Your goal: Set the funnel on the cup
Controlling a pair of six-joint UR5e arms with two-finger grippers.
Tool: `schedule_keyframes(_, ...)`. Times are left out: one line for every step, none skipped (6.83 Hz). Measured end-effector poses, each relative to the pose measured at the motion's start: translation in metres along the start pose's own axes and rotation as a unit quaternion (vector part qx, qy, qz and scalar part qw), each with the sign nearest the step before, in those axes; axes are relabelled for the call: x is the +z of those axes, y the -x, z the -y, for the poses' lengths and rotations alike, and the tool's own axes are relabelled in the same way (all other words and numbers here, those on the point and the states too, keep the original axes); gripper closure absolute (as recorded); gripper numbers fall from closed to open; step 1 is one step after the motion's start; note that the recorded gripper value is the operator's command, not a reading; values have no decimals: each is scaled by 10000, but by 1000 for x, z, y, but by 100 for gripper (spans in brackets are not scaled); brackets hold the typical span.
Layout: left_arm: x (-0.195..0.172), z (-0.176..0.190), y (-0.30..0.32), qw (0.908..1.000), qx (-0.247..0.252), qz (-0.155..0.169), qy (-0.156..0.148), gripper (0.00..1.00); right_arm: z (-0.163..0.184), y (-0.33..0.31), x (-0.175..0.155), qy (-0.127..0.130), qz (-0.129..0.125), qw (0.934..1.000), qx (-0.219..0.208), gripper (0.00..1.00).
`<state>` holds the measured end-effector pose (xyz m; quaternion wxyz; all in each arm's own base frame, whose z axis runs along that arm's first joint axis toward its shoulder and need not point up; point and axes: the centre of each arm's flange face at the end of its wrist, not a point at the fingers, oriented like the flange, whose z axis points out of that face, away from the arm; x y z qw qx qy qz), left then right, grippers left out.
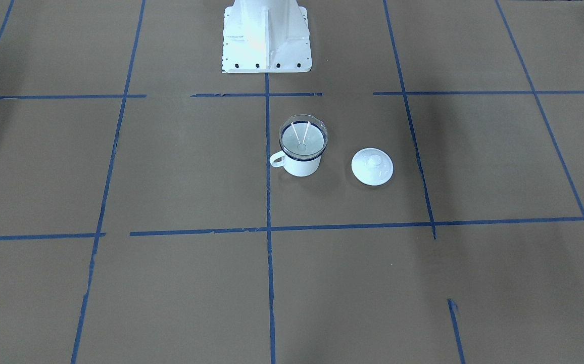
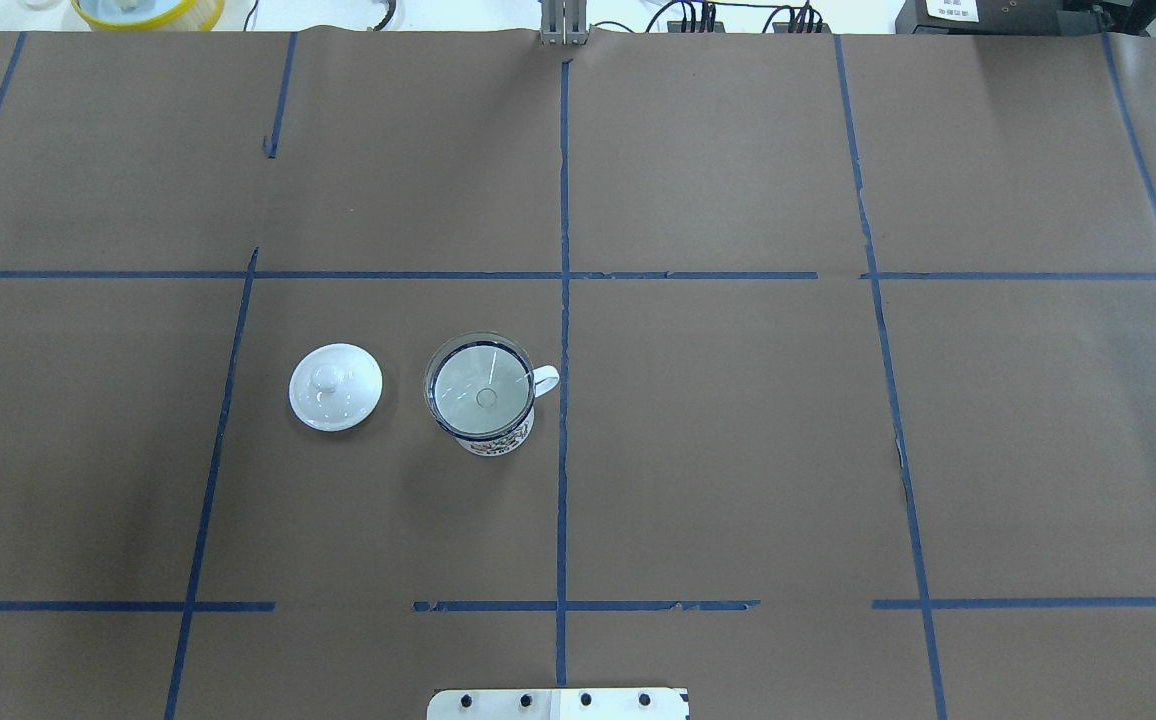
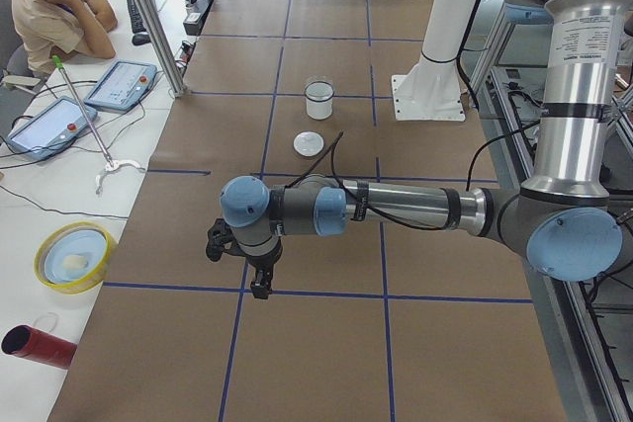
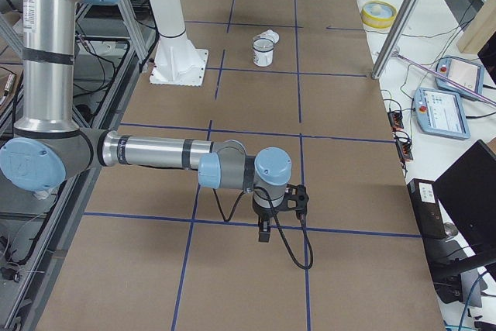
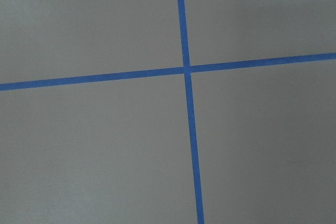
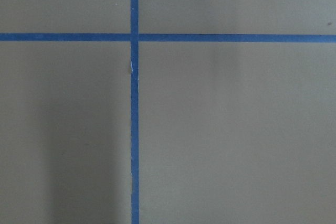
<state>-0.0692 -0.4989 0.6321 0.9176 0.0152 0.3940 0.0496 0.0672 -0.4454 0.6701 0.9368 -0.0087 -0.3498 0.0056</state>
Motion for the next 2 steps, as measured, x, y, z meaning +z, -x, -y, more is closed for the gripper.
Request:
schedule_keyframes(0,0,0,10000,6,1,-2,0,0,0,0,0,0,10000,0,0)
schedule_keyframes(0,0,-1,10000,12,-1,-7,0,0,0,0,0,0,10000,-1,0)
